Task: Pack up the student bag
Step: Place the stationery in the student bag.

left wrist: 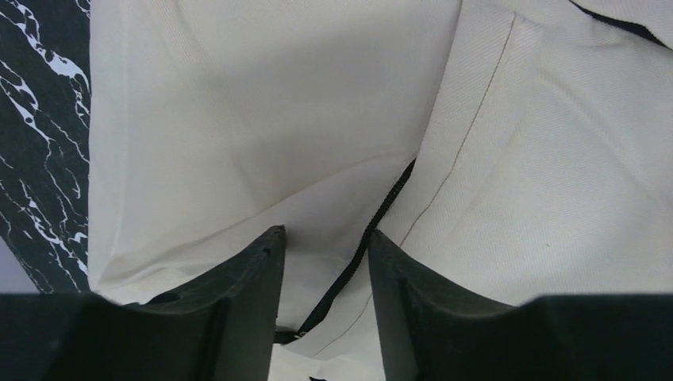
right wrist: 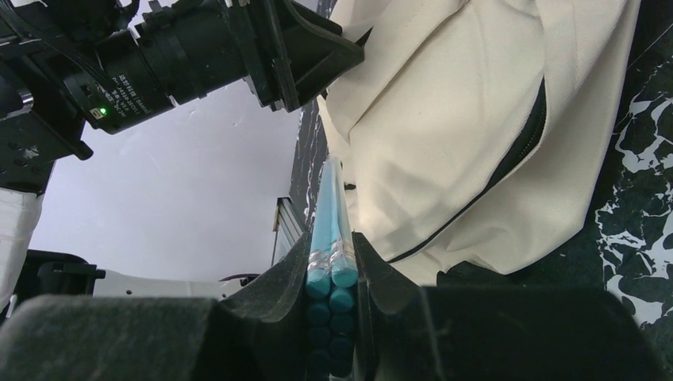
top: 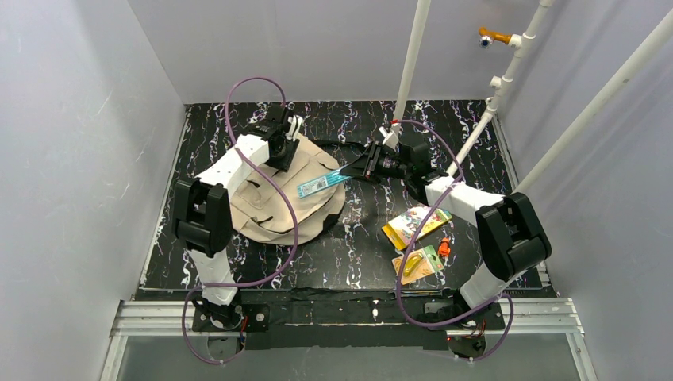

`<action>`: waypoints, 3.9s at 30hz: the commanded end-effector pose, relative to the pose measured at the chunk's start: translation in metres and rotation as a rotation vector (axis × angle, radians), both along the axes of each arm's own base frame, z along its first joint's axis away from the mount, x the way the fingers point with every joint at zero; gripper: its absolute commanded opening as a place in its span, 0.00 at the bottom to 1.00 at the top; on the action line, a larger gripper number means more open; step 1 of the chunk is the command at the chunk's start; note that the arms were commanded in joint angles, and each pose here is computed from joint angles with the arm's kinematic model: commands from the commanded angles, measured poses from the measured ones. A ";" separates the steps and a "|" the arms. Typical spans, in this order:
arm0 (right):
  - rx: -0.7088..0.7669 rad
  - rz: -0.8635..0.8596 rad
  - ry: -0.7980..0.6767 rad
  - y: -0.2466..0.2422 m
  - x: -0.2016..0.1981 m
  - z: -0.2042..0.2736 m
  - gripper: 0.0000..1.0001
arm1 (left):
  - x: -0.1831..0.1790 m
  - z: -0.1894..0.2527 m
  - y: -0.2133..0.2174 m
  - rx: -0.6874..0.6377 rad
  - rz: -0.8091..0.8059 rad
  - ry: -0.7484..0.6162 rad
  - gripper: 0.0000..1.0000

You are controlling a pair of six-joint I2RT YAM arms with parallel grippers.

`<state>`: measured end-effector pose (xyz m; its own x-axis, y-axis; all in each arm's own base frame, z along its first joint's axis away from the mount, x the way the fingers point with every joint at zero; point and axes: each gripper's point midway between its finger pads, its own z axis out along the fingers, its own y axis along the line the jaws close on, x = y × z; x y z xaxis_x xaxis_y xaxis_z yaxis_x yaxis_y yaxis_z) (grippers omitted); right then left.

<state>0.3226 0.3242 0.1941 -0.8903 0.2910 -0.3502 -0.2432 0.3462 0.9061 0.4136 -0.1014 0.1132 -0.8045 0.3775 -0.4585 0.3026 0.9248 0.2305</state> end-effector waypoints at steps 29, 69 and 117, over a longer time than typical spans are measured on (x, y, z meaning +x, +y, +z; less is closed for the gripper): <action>0.152 -0.188 0.139 0.042 0.065 0.010 0.01 | -0.016 0.044 0.000 0.015 -0.003 -0.249 0.00; 0.025 0.159 0.045 0.128 0.034 -0.053 0.66 | -0.035 0.063 -0.019 -0.163 -0.032 -0.336 0.00; 0.158 -0.006 -0.300 0.247 0.081 -0.055 0.14 | -0.036 0.074 -0.001 -0.038 -0.110 -0.436 0.00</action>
<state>0.3890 0.5542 0.1141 -0.8267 0.3105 -0.4692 -0.3917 0.2809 0.8761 0.3760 -0.1037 0.1558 -0.5887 0.3888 -0.7087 0.2773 0.9206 0.2748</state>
